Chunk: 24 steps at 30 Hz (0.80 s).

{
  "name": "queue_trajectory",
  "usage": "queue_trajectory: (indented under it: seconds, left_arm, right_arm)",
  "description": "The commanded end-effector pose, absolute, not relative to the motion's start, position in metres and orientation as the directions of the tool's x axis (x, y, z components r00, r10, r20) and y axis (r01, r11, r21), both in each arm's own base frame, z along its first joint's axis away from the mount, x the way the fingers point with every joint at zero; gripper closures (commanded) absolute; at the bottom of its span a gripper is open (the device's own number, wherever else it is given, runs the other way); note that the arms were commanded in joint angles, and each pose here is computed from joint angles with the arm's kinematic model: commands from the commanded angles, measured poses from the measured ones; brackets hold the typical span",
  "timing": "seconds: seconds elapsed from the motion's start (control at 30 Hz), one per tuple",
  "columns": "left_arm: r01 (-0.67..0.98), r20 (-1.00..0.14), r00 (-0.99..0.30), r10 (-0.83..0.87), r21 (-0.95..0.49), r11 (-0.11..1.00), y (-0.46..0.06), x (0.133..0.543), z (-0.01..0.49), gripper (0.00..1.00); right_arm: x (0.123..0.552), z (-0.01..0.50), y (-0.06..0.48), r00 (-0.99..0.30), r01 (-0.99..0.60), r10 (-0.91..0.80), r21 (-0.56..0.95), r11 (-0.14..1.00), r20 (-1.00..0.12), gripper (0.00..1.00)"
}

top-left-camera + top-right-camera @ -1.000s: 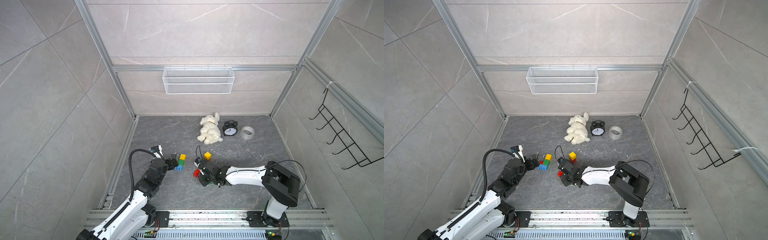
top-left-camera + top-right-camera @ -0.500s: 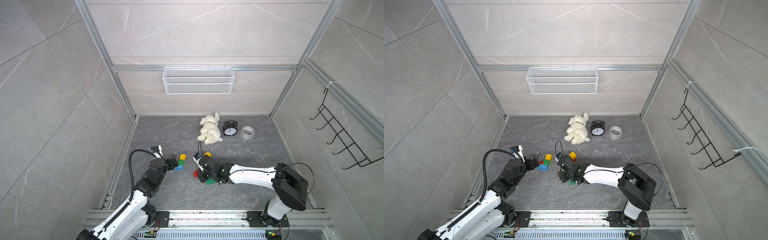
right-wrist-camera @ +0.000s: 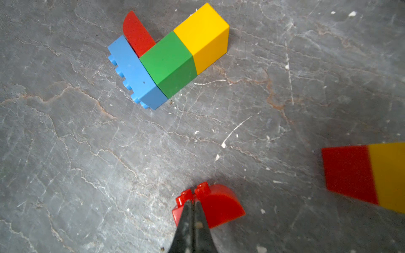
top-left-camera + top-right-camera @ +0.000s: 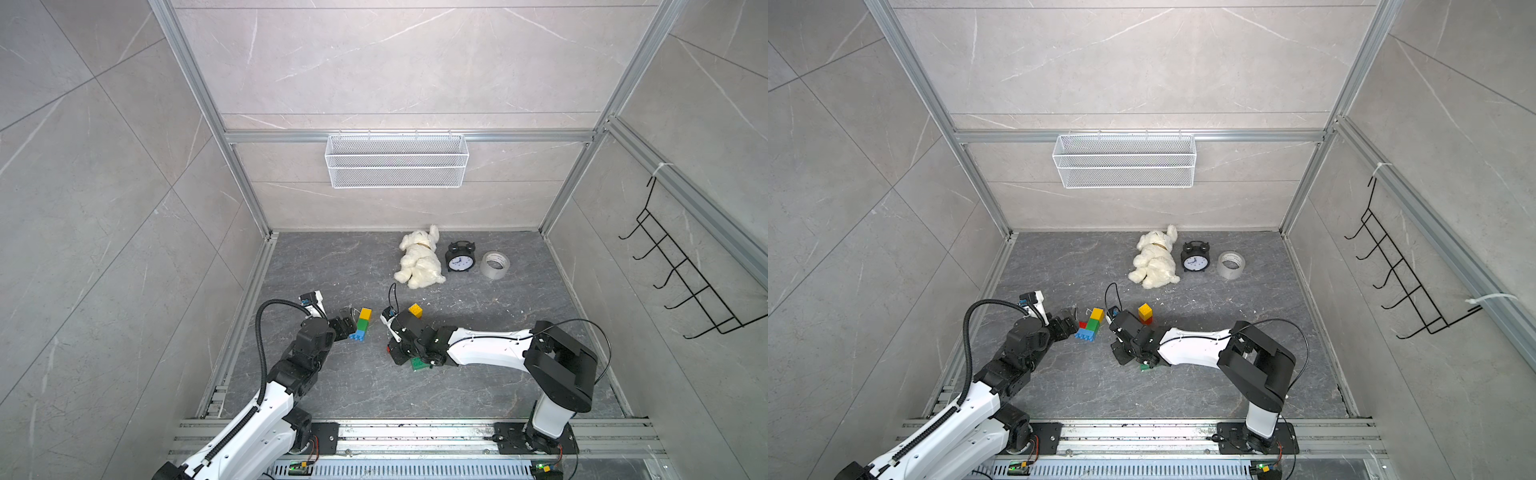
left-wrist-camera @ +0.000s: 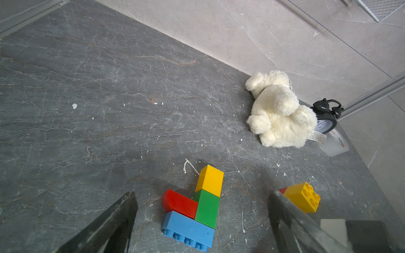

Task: Assemble the letter r with lego
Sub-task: Adjust the lego brick at the center of the board.

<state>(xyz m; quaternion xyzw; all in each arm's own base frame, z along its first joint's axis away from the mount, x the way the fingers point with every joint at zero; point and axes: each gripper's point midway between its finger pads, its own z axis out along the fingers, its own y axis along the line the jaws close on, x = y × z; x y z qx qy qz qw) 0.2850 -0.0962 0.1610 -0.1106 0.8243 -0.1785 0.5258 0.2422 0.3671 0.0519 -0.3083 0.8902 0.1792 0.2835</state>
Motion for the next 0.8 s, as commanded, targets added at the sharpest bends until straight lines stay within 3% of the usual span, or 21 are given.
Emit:
queue_trajectory:
  seconds: [0.0, 0.77]
  left_arm:
    - [0.004, -0.834, -0.392, -0.389, -0.424, 0.906, -0.095, 0.290, 0.175, 0.04]
    - [0.004, -0.820, -0.421, -0.388, -0.430, 0.903, -0.100, 0.293, 0.168, 0.04]
  right_arm:
    - [0.232, 0.029, 0.336, -0.698, -0.599, -0.454, 0.104, 0.794, -0.553, 0.96]
    - [0.217, 0.008, 0.293, -0.755, -0.547, -0.462, 0.057, 0.835, -0.466, 0.97]
